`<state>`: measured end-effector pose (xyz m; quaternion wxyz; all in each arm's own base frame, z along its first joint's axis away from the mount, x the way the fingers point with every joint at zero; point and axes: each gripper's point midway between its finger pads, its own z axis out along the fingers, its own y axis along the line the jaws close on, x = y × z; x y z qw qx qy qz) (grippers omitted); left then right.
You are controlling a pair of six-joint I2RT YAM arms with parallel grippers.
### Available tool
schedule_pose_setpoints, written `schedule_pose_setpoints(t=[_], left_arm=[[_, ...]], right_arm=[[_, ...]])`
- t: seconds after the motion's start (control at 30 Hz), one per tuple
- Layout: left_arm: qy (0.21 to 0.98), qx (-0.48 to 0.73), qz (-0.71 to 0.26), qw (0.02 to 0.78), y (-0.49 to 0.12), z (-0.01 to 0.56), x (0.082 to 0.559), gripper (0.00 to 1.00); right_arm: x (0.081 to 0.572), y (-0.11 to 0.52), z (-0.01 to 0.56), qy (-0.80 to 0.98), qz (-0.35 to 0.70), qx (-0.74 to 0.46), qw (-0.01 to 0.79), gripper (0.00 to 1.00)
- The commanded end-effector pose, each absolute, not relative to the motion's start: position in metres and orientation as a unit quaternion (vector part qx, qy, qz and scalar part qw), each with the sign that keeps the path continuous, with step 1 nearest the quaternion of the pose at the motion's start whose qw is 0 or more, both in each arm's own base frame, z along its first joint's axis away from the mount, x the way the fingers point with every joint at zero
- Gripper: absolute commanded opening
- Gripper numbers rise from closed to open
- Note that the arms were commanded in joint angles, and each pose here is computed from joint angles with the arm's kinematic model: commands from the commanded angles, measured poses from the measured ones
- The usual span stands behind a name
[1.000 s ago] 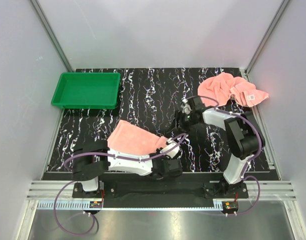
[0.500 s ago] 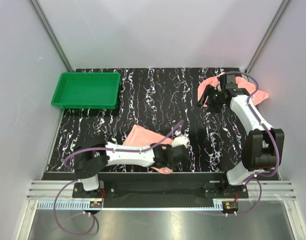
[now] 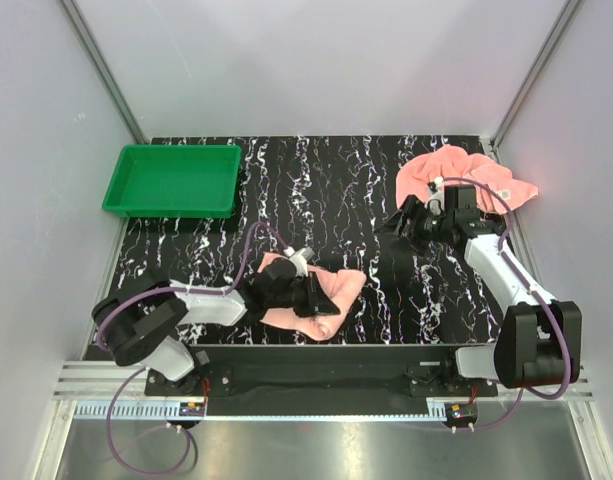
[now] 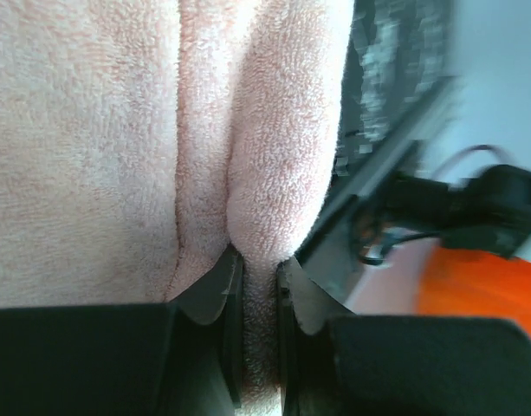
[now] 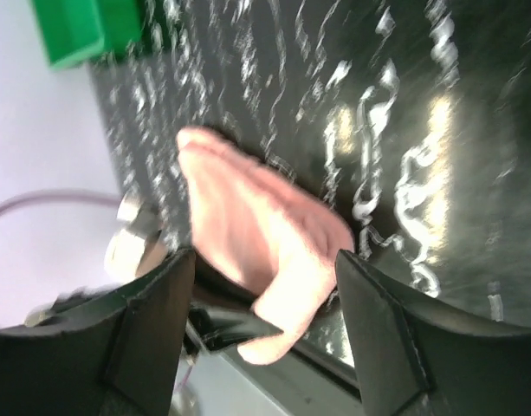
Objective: Roll the towels
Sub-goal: Roll the towel
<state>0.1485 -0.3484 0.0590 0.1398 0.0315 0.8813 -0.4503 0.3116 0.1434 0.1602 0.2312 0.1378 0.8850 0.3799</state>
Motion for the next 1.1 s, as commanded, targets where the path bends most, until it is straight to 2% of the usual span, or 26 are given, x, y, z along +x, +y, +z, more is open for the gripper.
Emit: schedule_pose_setpoints(t=[0.0, 0.33, 0.7, 1.07], left_arm=[[0.778, -0.003, -0.619, 0.109, -0.366, 0.124, 0.146, 0.04], [0.686, -0.129, -0.710, 0.091, -0.340, 0.125, 0.162, 0.00], [0.694, -0.165, -0.692, 0.107, -0.326, 0.115, 0.166, 0.00], [0.698, -0.198, -0.678, 0.116, -0.319, 0.106, 0.172, 0.00]], right_arm=[[0.296, 0.176, 0.185, 0.829, 0.502, 0.097, 0.226, 0.75], [0.255, 0.206, 0.154, 0.807, 0.546, 0.077, 0.210, 0.77], [0.199, 0.236, 0.070, 0.845, 0.505, 0.087, 0.154, 0.70], [0.195, 0.256, 0.055, 0.835, 0.515, 0.079, 0.179, 0.66]])
